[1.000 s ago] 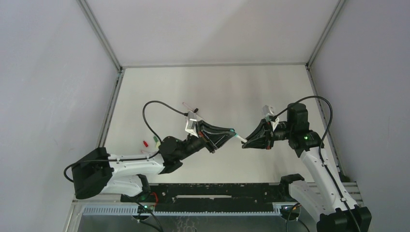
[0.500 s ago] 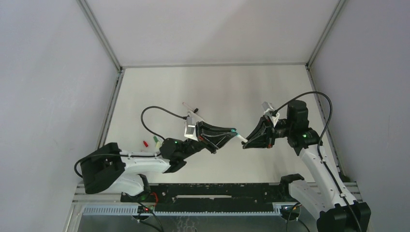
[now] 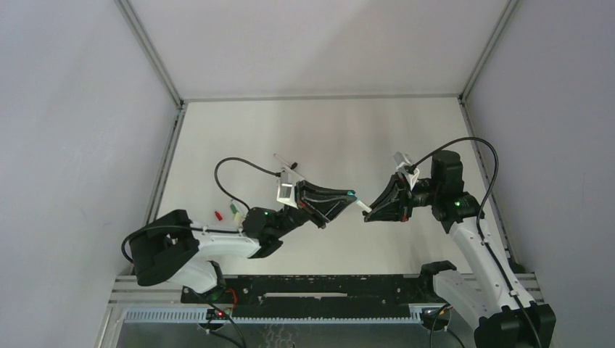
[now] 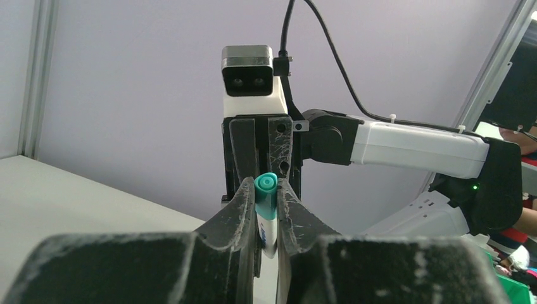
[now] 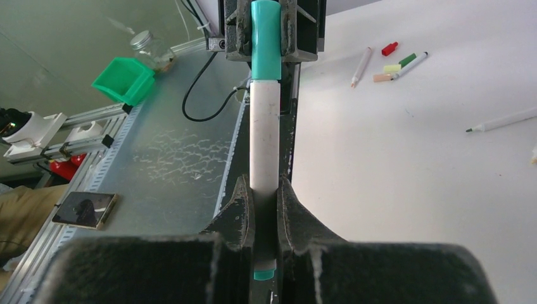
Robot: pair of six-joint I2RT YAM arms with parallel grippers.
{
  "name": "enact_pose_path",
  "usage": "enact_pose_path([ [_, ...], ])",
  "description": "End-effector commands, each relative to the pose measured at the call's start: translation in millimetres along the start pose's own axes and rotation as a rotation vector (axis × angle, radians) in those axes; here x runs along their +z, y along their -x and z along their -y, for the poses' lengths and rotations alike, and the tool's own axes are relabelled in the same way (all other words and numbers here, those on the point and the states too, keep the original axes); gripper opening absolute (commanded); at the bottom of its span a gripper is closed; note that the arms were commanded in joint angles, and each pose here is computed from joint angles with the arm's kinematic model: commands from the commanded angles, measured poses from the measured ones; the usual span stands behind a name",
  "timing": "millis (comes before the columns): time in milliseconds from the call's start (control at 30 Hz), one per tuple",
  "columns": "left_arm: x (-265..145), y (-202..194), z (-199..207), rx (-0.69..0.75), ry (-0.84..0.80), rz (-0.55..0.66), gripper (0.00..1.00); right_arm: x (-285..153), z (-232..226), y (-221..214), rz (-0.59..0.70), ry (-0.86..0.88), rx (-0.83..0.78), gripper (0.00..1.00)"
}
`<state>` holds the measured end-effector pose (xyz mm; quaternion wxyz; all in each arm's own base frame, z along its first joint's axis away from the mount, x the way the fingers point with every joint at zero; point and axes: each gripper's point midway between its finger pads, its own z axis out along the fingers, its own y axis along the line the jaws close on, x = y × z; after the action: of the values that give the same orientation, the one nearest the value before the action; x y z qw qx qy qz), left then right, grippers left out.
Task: Insert the pens into the pen caps
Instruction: Press the pen cap onto the pen.
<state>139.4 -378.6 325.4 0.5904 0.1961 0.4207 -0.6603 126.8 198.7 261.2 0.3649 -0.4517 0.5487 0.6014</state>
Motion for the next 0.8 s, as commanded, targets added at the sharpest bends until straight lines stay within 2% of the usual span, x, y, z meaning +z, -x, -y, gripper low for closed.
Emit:
enact_pose_path([
  [0, -11, -37, 1, -0.045, 0.022, -0.144, 0.14, 2, 2, 11, -0.007, -0.019, -0.093, 0.0],
  [100, -16, -29, 0, -0.029, 0.038, -0.123, 0.23, 1, 3, 11, -0.006, -0.022, -0.093, 0.0],
  [333, -38, -17, -6, -0.001, 0.1, -0.095, 0.58, 1, 2, 10, -0.005, -0.017, -0.095, 0.0],
  [533, -48, -1, -3, 0.046, 0.113, -0.061, 0.78, 2, 2, 7, -0.01, -0.012, -0.11, 0.0],
  [633, -42, 5, -3, 0.076, 0.112, -0.083, 0.83, 4, 1, 6, -0.013, 0.002, -0.112, 0.0],
  [767, -31, 16, -4, 0.103, 0.127, -0.104, 0.84, 6, -1, 4, -0.016, 0.014, -0.108, 0.0],
])
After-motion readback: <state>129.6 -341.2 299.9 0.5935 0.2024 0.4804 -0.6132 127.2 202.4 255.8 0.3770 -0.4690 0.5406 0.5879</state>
